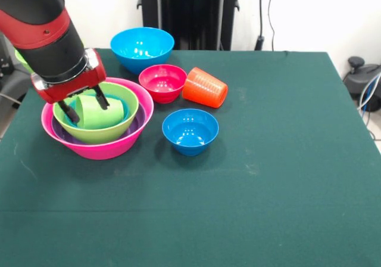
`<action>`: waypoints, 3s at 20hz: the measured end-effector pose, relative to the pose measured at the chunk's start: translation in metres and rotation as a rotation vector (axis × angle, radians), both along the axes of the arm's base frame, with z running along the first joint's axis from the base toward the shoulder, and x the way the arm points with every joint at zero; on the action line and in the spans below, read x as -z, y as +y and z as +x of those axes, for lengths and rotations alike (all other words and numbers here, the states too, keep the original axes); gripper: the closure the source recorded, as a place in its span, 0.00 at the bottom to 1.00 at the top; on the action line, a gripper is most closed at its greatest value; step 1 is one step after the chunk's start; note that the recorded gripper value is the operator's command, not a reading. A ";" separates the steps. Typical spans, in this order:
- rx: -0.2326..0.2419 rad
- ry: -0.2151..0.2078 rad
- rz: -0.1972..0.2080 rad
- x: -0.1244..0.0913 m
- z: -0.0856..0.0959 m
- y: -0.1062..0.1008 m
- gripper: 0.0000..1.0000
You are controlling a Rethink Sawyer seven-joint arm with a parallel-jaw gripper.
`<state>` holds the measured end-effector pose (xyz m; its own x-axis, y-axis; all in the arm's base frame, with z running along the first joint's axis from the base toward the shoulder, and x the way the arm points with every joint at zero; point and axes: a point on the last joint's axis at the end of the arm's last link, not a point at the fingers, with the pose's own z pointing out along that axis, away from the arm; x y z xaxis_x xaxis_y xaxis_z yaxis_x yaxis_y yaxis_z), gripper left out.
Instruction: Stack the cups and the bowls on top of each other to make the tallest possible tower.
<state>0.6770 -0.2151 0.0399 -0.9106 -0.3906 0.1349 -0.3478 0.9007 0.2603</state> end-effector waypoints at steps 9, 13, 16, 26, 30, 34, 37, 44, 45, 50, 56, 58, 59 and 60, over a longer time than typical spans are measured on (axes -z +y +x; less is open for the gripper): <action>0.011 -0.026 -0.042 -0.010 0.009 -0.016 0.00; 0.004 -0.029 -0.065 -0.010 0.009 -0.020 0.00; -0.001 -0.027 -0.087 -0.011 0.007 -0.026 0.00; -0.004 -0.009 -0.125 -0.005 -0.003 -0.037 0.00; -0.003 0.000 -0.130 -0.002 -0.006 -0.039 0.00; -0.001 0.006 -0.133 0.000 -0.008 -0.041 0.00; -0.001 0.012 -0.135 0.001 -0.010 -0.042 0.00; -0.010 0.042 -0.141 0.007 -0.025 -0.042 0.00; -0.012 0.046 -0.142 0.007 -0.027 -0.042 0.00; -0.030 0.067 -0.141 0.007 -0.038 -0.036 0.00; -0.061 0.095 -0.136 -0.004 -0.057 -0.024 0.00; -0.071 0.105 -0.132 -0.008 -0.063 -0.020 0.00; -0.074 0.108 -0.129 -0.008 -0.065 -0.018 0.00; -0.076 0.112 -0.126 -0.008 -0.067 -0.016 0.00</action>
